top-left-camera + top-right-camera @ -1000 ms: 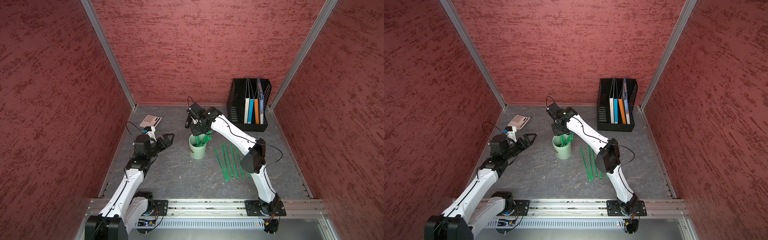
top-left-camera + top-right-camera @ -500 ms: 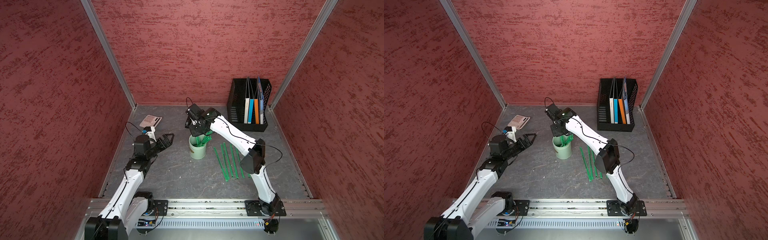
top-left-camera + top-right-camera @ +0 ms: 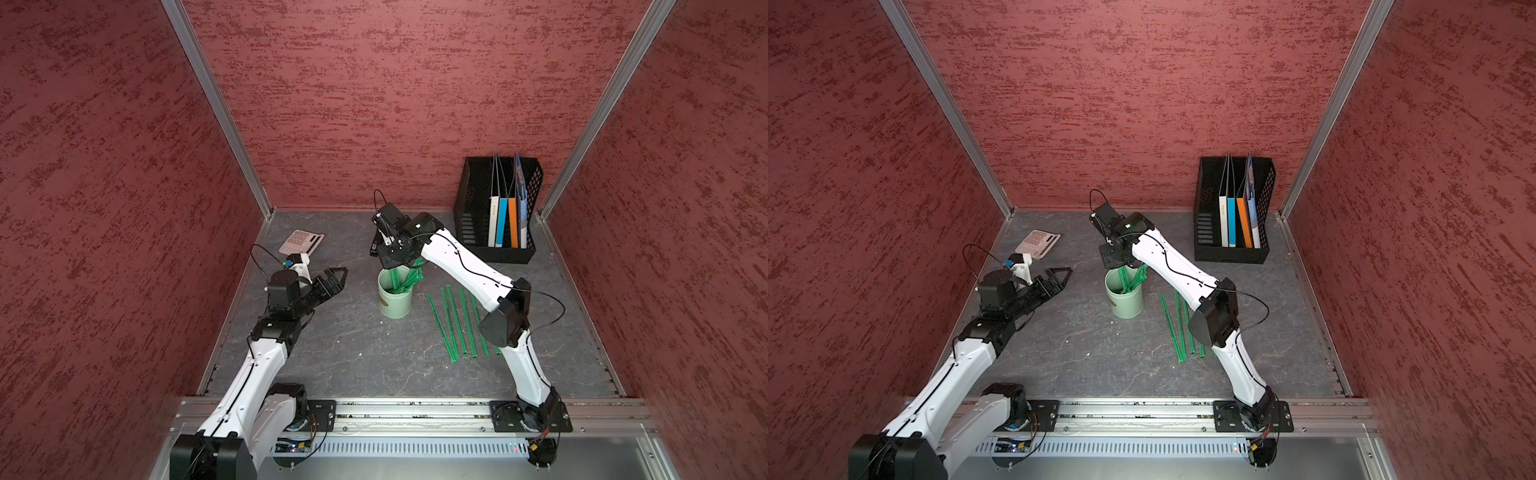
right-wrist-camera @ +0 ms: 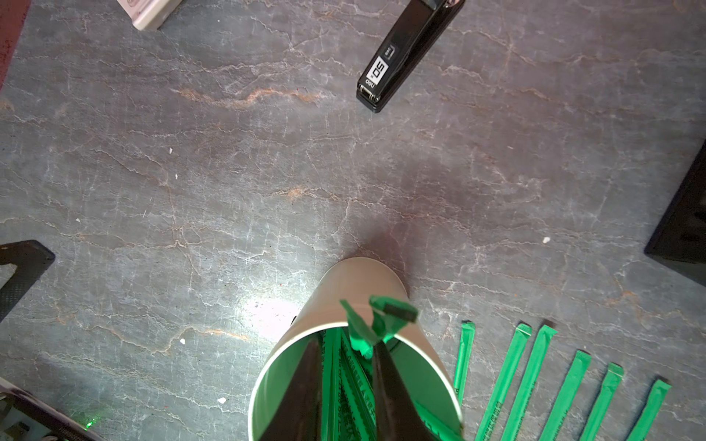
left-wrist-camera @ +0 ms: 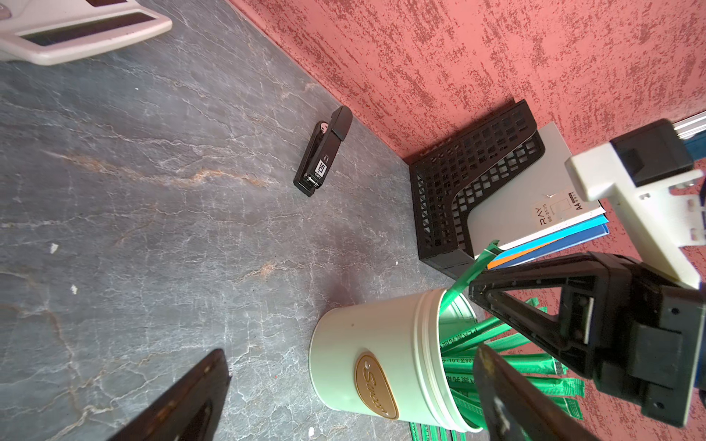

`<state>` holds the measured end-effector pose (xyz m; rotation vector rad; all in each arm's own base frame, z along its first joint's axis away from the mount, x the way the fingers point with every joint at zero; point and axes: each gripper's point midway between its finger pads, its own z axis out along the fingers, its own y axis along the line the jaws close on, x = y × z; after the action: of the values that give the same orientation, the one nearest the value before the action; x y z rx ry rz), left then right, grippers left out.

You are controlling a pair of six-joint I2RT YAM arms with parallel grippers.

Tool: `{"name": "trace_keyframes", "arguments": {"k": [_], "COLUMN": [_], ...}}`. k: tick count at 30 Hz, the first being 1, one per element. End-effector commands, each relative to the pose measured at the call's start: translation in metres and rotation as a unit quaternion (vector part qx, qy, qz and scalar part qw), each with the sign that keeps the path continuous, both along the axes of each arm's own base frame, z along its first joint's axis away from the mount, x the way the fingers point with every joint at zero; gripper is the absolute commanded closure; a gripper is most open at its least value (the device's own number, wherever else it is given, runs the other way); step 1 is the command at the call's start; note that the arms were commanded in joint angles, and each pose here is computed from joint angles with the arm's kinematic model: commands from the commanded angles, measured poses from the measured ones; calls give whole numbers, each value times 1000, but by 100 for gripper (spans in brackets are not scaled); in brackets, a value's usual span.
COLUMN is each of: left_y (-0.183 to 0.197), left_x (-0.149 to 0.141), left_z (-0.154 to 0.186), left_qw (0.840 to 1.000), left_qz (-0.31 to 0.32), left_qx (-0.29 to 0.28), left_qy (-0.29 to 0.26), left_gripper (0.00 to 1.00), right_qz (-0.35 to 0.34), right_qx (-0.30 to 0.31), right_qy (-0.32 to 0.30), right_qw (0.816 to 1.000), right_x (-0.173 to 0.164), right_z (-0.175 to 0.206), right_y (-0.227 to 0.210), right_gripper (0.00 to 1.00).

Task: Take the straws out of the storage container
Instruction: Pick up the straw from the container.

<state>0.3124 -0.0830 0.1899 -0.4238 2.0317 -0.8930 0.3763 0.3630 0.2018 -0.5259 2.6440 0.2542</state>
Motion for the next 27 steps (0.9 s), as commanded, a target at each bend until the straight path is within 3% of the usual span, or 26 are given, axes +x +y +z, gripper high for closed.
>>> {"name": "trace_keyframes", "arguments": {"k": [1, 16, 27], "left_y": [3, 4, 4], "left_x": [-2, -2, -2], "left_z": [-3, -3, -2], "left_qw": [1000, 1000, 1000], "left_qz": [2, 4, 4], "left_qx": [8, 10, 9], "left_qy": [0, -1, 0], "left_gripper": [0, 0, 0], "right_qz": [4, 15, 16], "right_qx": [4, 16, 13], "right_qy": [3, 17, 25], "right_qw": [1000, 1000, 999], "right_x": [1, 2, 4], "right_z": [-3, -10, -16], "right_y": [5, 11, 10], "right_gripper": [79, 78, 70]}}
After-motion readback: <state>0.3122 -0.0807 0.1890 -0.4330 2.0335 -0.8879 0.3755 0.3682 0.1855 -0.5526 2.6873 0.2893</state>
